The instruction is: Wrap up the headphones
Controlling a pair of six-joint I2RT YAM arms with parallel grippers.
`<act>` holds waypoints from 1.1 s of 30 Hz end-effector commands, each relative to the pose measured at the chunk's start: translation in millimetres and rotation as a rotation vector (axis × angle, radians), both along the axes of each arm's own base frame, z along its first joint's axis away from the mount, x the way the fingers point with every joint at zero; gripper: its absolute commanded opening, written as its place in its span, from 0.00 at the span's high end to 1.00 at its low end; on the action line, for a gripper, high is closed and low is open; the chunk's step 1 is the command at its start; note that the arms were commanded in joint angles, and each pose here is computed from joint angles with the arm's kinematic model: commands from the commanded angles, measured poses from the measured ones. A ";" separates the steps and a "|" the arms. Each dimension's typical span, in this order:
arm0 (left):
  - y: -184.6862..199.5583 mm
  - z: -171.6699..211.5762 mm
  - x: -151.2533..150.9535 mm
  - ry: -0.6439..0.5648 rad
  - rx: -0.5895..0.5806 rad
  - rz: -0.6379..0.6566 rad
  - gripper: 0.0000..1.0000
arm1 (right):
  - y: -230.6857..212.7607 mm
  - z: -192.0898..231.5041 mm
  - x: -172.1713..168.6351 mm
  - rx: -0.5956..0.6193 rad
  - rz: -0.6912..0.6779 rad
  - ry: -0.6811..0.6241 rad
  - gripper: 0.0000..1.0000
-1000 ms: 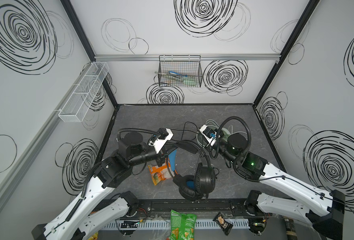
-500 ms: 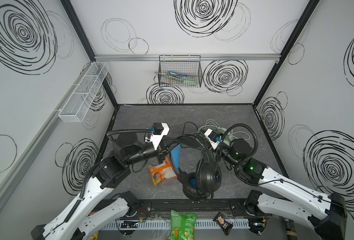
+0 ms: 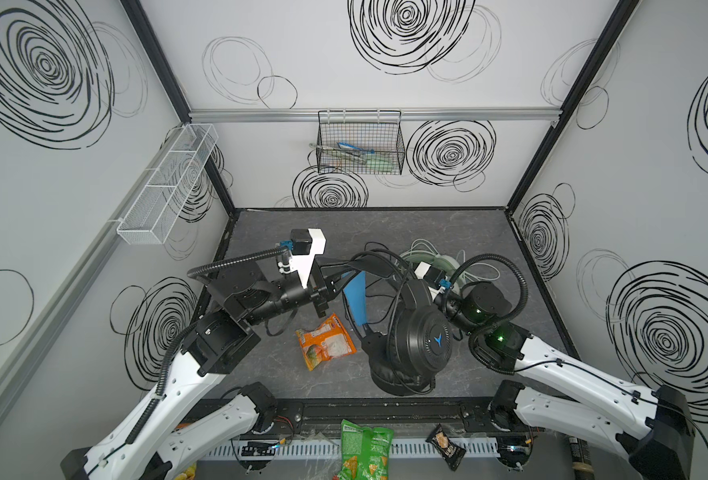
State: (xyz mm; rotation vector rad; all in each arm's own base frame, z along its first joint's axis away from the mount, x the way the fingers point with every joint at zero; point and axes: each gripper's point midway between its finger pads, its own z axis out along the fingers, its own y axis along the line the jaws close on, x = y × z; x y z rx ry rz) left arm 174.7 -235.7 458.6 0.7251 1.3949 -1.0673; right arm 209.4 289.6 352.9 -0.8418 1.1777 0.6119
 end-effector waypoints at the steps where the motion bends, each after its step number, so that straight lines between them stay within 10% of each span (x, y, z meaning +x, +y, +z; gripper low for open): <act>1: 10.5 55.6 -9.3 -0.080 -0.162 0.004 1.00 | 2.3 9.3 -5.7 0.048 0.045 -0.007 0.49; 33: 18.5 88.6 0.6 -0.047 -0.349 0.030 1.00 | 31.3 -19.9 8.2 0.226 0.177 0.232 0.39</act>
